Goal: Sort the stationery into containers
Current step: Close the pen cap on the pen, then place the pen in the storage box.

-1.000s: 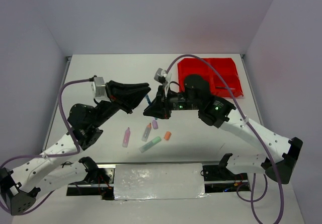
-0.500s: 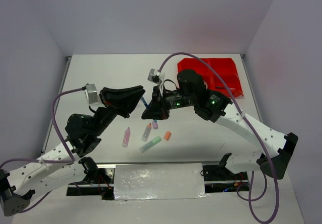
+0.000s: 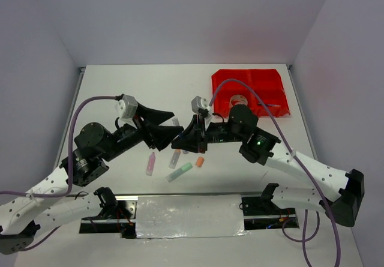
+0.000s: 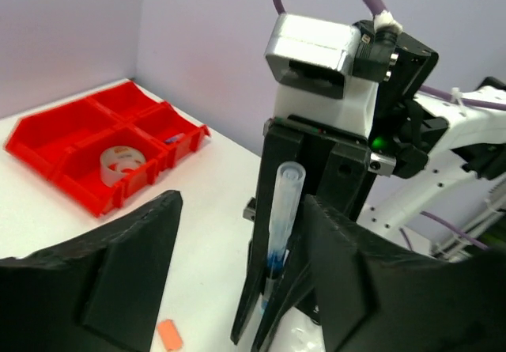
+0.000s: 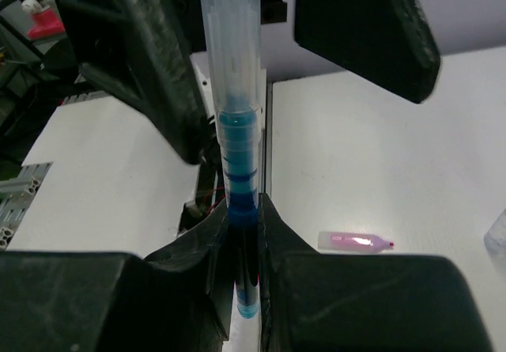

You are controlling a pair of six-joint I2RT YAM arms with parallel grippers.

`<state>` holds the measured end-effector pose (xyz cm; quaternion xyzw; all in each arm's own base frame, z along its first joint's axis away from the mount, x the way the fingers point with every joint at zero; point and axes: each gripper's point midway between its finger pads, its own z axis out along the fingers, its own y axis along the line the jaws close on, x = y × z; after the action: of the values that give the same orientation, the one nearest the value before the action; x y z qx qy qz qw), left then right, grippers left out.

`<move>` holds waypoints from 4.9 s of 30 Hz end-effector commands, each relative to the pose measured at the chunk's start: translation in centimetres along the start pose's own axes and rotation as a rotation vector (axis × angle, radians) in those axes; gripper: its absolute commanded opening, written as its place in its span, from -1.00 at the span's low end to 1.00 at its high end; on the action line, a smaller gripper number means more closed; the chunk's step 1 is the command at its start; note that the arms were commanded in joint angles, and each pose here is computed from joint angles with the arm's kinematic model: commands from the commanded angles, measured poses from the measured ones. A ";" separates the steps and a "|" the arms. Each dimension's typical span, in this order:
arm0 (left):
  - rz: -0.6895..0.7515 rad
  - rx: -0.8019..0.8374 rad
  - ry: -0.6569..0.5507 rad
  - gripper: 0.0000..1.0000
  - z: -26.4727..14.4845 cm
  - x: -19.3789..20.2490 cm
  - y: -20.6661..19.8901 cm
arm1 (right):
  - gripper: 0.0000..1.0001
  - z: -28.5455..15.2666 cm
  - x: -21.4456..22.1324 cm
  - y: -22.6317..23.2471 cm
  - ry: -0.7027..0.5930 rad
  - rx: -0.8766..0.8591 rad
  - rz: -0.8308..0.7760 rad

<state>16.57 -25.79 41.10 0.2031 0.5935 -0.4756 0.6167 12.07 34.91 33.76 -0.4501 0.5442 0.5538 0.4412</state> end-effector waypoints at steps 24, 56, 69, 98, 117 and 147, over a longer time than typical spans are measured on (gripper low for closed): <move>0.060 0.256 -0.133 0.12 -1.0 -3.0 -4.7 | -1.00 0.0 -1.0 3.1 -0.056 -0.151 -0.088; -0.259 0.274 0.330 -1.00 -2.9 22.8 -1.3 | -1.00 -0.5 -22.5 1.3 -0.367 0.078 -0.205; -0.049 -0.345 0.113 0.06 -1.3 5.6 5.6 | -1.00 1.2 -1.1 -4.0 -0.026 0.106 0.007; 0.045 -0.897 0.276 0.99 -13.0 4.8 12.6 | -0.94 -40.8 7.5 -35.7 -0.611 1.885 0.899; 0.002 -0.842 0.274 0.99 -14.7 6.4 12.2 | -0.73 -42.0 13.8 -38.4 -0.563 1.940 1.087; 0.016 -0.998 0.250 0.99 -16.5 5.6 13.9 | 0.32 -26.2 -0.6 -32.8 -0.122 1.471 0.509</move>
<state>17.76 -9.44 27.01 -0.0139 0.8228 -0.1317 0.5527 47.43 4.10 22.30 0.2843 0.8118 0.1642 0.4829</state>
